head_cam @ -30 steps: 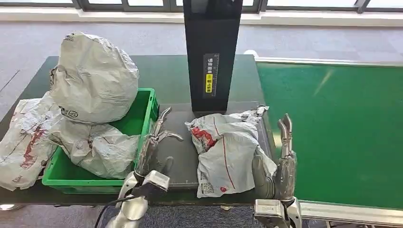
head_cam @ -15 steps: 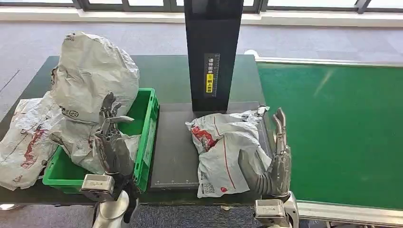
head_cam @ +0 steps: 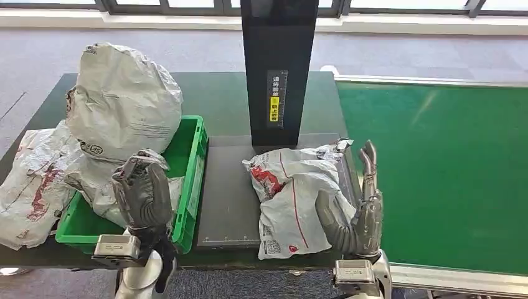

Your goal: Moved the parcel from conveyor to table for the left to box.

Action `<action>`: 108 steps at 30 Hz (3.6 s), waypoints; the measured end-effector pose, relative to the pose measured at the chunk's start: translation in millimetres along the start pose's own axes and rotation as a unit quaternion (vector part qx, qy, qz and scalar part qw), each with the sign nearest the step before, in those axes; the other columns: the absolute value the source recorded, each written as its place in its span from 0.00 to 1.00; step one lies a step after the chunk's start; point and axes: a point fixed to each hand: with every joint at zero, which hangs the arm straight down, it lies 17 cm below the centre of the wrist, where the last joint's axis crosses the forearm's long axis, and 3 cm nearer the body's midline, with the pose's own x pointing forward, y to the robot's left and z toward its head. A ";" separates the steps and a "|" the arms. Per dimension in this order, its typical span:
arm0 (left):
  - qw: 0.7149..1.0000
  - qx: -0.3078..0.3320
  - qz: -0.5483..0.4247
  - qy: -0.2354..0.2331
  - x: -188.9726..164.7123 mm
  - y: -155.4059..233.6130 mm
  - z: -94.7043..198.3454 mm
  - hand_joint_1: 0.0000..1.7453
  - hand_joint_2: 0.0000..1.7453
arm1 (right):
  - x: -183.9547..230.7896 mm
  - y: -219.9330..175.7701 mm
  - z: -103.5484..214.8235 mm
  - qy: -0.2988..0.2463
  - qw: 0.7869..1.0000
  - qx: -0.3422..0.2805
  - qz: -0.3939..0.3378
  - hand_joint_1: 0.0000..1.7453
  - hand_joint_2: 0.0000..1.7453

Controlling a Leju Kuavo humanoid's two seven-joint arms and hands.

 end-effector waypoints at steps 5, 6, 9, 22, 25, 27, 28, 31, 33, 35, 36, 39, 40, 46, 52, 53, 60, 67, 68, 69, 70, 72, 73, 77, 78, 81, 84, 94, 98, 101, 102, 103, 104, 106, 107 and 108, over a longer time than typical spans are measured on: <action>1.000 0.000 0.001 -0.006 1.7 -0.4 -4.1 1.00 1.00 | -0.2 -0.4 0.0 0.001 1.000 -0.001 -0.001 0.00 1.00; 1.000 0.000 0.000 -0.006 1.6 -0.4 -4.2 1.00 1.00 | -0.2 -0.5 0.0 0.001 1.000 -0.002 -0.001 0.00 1.00; 1.000 -0.001 0.000 -0.007 1.7 -0.2 -4.9 1.00 1.00 | -0.4 -0.5 0.1 0.001 1.000 -0.002 -0.002 0.00 1.00; 1.000 0.000 0.000 -0.007 1.4 0.6 -5.2 0.00 0.00 | -0.5 0.3 0.3 0.002 1.000 0.000 -0.007 0.00 1.00; 1.000 0.001 0.001 -0.007 1.3 0.8 -5.2 0.00 0.00 | -0.5 0.3 0.3 0.002 1.000 0.000 -0.007 0.00 1.00; 1.000 0.001 0.002 -0.007 1.2 0.8 -5.2 0.00 0.00 | -0.6 0.2 0.4 0.002 1.000 0.000 -0.007 0.00 1.00; 1.000 0.001 0.002 -0.006 1.1 0.8 -5.2 0.00 0.00 | -0.6 0.1 0.5 0.002 1.000 -0.001 -0.007 0.00 1.00; 1.000 0.000 0.003 -0.006 1.1 0.7 -5.2 0.00 0.00 | -0.7 -0.2 0.5 0.002 1.000 -0.001 -0.006 0.00 1.00; 1.000 -0.002 0.005 -0.006 1.3 -0.4 -5.0 0.00 0.00 | -0.8 -0.5 0.6 0.003 1.000 -0.002 -0.005 0.00 1.00; 1.000 -0.005 0.007 -0.005 0.8 -1.5 -4.7 0.00 0.00 | -0.9 -0.5 1.0 0.003 1.000 -0.002 -0.005 0.00 1.00; 1.000 -0.006 0.008 -0.005 0.5 -2.2 -4.4 0.00 0.00 | -0.9 -0.5 1.2 0.003 1.000 -0.002 -0.005 0.00 1.00; 1.000 -0.008 0.014 -0.001 -1.3 -3.3 -3.6 0.00 0.00 | -1.3 -0.9 1.8 0.004 1.000 -0.003 -0.005 0.00 1.00; 1.000 -0.009 0.015 -0.001 -1.6 -3.8 -3.4 0.00 0.00 | -1.5 -1.0 2.2 0.005 1.000 -0.003 -0.005 0.00 1.00; 1.000 -0.010 0.016 0.001 -2.6 -4.7 -3.3 0.00 0.00 | -1.9 -1.0 3.4 0.007 1.000 -0.004 -0.006 0.00 1.00; 0.998 -0.048 0.040 0.009 -7.6 -20.9 3.1 0.00 0.00 | -4.1 -3.6 7.9 0.013 1.000 -0.009 -0.002 0.00 1.00; 0.997 -0.063 0.042 0.012 -10.2 -27.1 6.4 0.00 0.00 | -3.8 -4.6 8.5 0.013 1.000 -0.010 -0.002 0.00 1.00; 0.986 -0.157 0.028 0.041 -34.2 -65.7 31.1 0.00 0.00 | -1.3 -13.9 13.3 0.014 1.000 -0.018 0.001 0.00 1.00; 0.954 -0.284 -0.055 0.079 -66.6 -119.1 60.9 0.00 0.00 | 1.1 -10.7 13.0 0.009 1.000 -0.004 -0.008 0.00 1.00; 0.947 -0.303 -0.069 0.083 -72.4 -128.2 67.1 0.00 0.00 | 1.6 -9.9 11.9 0.008 1.000 -0.001 -0.011 0.00 1.00; 0.939 -0.323 -0.079 0.087 -78.4 -137.9 75.4 0.00 0.00 | 2.3 -9.5 10.2 0.006 1.000 -0.001 -0.015 0.00 1.00; 0.935 -0.334 -0.084 0.091 -83.3 -144.8 79.7 0.00 1.00 | 2.7 -9.6 8.9 0.004 1.000 0.000 -0.017 0.00 1.00; 0.928 -0.348 -0.095 0.094 -91.6 -155.1 85.1 0.00 1.00 | 3.0 -9.9 7.9 0.003 1.000 0.000 -0.020 0.00 1.00; 0.924 -0.356 -0.104 0.096 -97.0 -159.8 88.5 0.00 1.00 | 3.2 -9.9 7.4 0.002 1.000 0.000 -0.021 0.00 1.00; 0.912 -0.377 -0.132 0.099 -110.7 -177.5 93.3 0.00 1.00 | 4.5 -10.3 3.2 -0.004 1.000 0.001 -0.022 0.00 1.00; 0.908 -0.380 -0.146 0.100 -115.1 -180.4 94.1 0.00 1.00 | 4.6 -10.3 3.0 -0.004 1.000 0.001 -0.022 0.00 1.00; 0.887 -0.388 -0.229 0.099 -135.9 -184.5 93.5 0.00 1.00 | 4.7 -10.1 2.7 -0.005 1.000 0.002 -0.023 0.00 1.00; 0.861 -0.415 -0.278 0.092 -152.5 -197.5 103.7 0.00 1.00 | 4.3 -11.0 3.0 -0.004 1.000 0.001 -0.025 0.00 1.00; 0.789 -0.534 -0.275 0.127 -175.9 -241.2 179.3 0.00 1.00 | 4.4 -9.7 -0.4 -0.008 0.999 0.005 -0.033 0.00 1.00; 0.775 -0.555 -0.273 0.133 -177.5 -247.2 194.5 0.00 1.00 | 3.8 -8.7 -2.4 -0.010 0.999 0.007 -0.034 0.00 1.00; 0.767 -0.565 -0.274 0.133 -179.0 -249.0 199.8 0.00 1.00 | 3.3 -8.0 -3.6 -0.011 0.999 0.008 -0.034 0.00 1.00; 0.764 -0.569 -0.274 0.135 -180.1 -249.2 201.6 0.00 1.00 | 3.2 -7.5 -3.4 -0.010 0.999 0.009 -0.035 0.00 1.00; 0.759 -0.574 -0.273 0.138 -181.1 -249.5 204.2 0.00 1.00 | 3.1 -7.0 -3.3 -0.010 0.999 0.010 -0.035 0.00 1.00; 0.753 -0.582 -0.272 0.144 -182.6 -249.5 208.8 0.03 1.00 | 2.8 -6.0 -3.1 -0.010 0.999 0.012 -0.036 0.00 1.00; 0.740 -0.598 -0.269 0.150 -183.7 -250.6 218.7 1.00 1.00 | 2.3 -5.1 -3.0 -0.010 0.999 0.014 -0.035 0.00 1.00; 0.734 -0.605 -0.266 0.154 -183.7 -251.3 224.2 1.00 1.00 | 1.9 -4.7 -3.0 -0.010 0.999 0.015 -0.035 0.00 1.00; 0.733 -0.607 -0.264 0.156 -183.4 -251.8 226.8 1.00 1.00 | 1.6 -4.5 -2.8 -0.009 0.999 0.015 -0.034 0.00 1.00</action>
